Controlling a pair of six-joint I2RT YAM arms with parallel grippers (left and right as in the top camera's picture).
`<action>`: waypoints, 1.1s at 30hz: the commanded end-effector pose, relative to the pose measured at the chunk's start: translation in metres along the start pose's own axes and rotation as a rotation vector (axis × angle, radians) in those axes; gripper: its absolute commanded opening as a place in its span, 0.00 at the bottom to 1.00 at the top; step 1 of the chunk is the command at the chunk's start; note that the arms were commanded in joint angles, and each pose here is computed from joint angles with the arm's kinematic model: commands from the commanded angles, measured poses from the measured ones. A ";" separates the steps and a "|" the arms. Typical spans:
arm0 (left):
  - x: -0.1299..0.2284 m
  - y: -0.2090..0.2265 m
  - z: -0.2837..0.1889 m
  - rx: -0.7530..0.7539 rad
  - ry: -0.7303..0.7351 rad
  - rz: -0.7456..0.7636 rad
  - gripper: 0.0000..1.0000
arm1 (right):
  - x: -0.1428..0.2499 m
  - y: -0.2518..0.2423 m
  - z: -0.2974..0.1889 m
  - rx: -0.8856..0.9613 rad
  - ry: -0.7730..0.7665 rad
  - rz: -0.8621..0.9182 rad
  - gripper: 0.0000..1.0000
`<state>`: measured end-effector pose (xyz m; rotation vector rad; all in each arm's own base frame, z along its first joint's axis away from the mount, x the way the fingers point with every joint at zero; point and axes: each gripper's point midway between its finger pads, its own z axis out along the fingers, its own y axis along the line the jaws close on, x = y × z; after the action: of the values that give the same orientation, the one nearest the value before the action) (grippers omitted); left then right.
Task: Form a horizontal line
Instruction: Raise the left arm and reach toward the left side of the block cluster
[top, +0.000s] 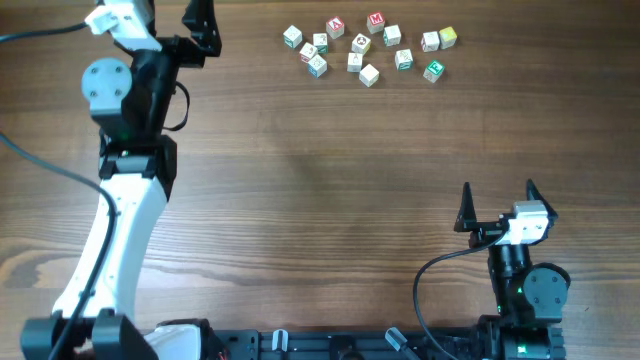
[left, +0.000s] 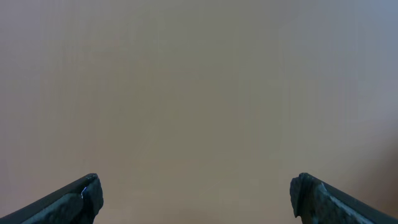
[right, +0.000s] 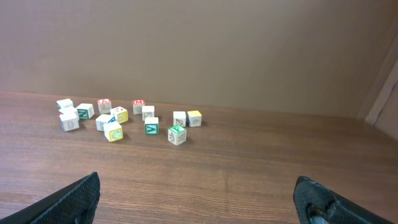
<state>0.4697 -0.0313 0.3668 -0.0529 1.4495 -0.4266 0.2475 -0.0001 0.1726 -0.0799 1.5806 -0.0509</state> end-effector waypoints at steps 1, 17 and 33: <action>0.008 0.000 0.017 0.022 0.021 -0.016 1.00 | -0.002 0.003 0.000 -0.013 -0.010 0.005 1.00; 0.086 0.011 0.066 0.021 0.171 -0.055 1.00 | -0.002 0.003 0.000 -0.013 -0.011 0.005 1.00; 0.116 -0.055 0.068 0.159 0.268 -0.126 1.00 | -0.002 0.003 0.000 -0.013 -0.010 0.005 1.00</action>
<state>0.5301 -0.1123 0.2684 -0.0005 1.7045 -0.6110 0.2475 -0.0001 0.1726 -0.0799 1.5806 -0.0509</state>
